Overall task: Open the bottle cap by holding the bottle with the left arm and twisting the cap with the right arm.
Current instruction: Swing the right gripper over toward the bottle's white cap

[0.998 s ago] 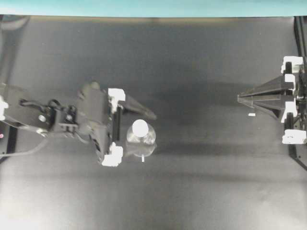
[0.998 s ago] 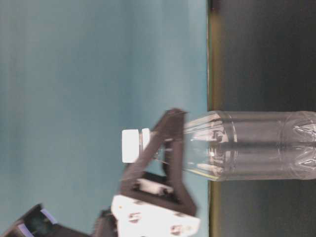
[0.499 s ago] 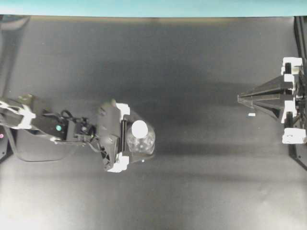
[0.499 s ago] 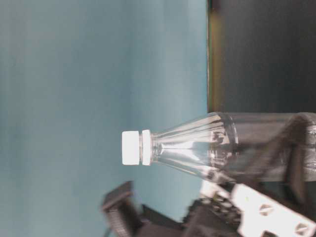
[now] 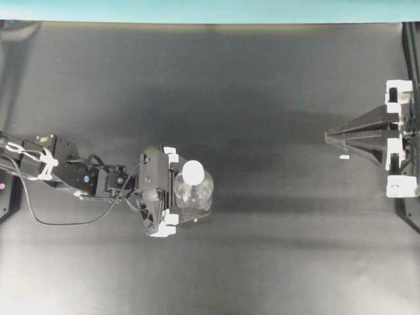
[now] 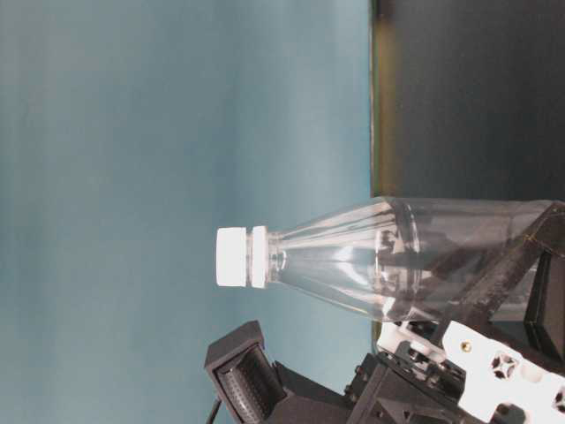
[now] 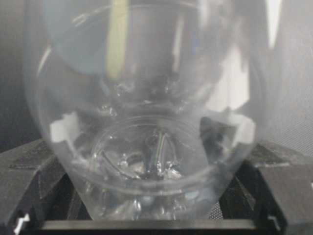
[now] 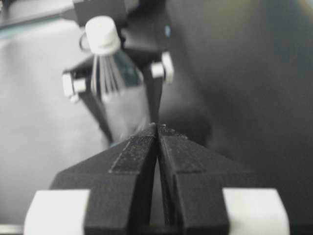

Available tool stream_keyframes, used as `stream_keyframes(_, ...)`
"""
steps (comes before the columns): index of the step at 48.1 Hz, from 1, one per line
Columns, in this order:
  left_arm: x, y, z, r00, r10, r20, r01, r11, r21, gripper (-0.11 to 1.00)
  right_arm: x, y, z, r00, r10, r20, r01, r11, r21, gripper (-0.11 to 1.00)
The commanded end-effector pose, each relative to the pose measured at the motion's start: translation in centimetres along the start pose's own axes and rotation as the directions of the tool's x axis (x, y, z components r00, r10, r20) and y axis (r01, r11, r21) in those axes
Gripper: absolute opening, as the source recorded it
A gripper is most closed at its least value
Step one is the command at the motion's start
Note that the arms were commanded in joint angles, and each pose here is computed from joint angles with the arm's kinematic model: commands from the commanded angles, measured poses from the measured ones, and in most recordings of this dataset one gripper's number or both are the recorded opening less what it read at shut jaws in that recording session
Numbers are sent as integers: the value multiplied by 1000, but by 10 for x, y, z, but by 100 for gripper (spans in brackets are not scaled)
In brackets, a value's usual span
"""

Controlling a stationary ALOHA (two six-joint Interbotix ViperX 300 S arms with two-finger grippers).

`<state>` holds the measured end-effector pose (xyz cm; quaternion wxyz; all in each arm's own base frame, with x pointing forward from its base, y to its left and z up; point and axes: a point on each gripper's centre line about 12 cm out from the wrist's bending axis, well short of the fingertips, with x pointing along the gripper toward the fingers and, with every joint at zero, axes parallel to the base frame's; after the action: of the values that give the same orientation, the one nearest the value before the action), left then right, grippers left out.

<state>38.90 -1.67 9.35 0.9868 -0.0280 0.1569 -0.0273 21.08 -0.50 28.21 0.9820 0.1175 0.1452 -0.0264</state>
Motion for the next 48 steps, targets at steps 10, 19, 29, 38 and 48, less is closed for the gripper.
stream_keyframes(10, 1, -2, 2, 1000, -6, 13, 6, 1000, 8, 82, 8, 17, 23, 969, -2, -249, 38, 989, 142, 0)
stream_keyframes(19, 2, -2, 2, 1000, -8, 15, 8, 1000, 8, 82, 30, 22, 34, 883, -34, -468, 166, 956, 244, 0)
stream_keyframes(29, 2, -1, 3, 1000, -5, 18, 5, 1000, 7, 82, 65, 37, 65, 802, -26, -597, 221, 941, 256, 17)
stream_keyframes(38, 2, -2, 4, 1000, -6, 20, 5, 1000, 7, 82, 109, 53, 88, 716, 38, -697, 248, 920, 304, 66)
stream_keyframes(48, 2, -5, 4, 1000, -14, 19, 14, 1000, 7, 82, 160, 58, 108, 628, 50, -777, 388, 845, 368, 82)
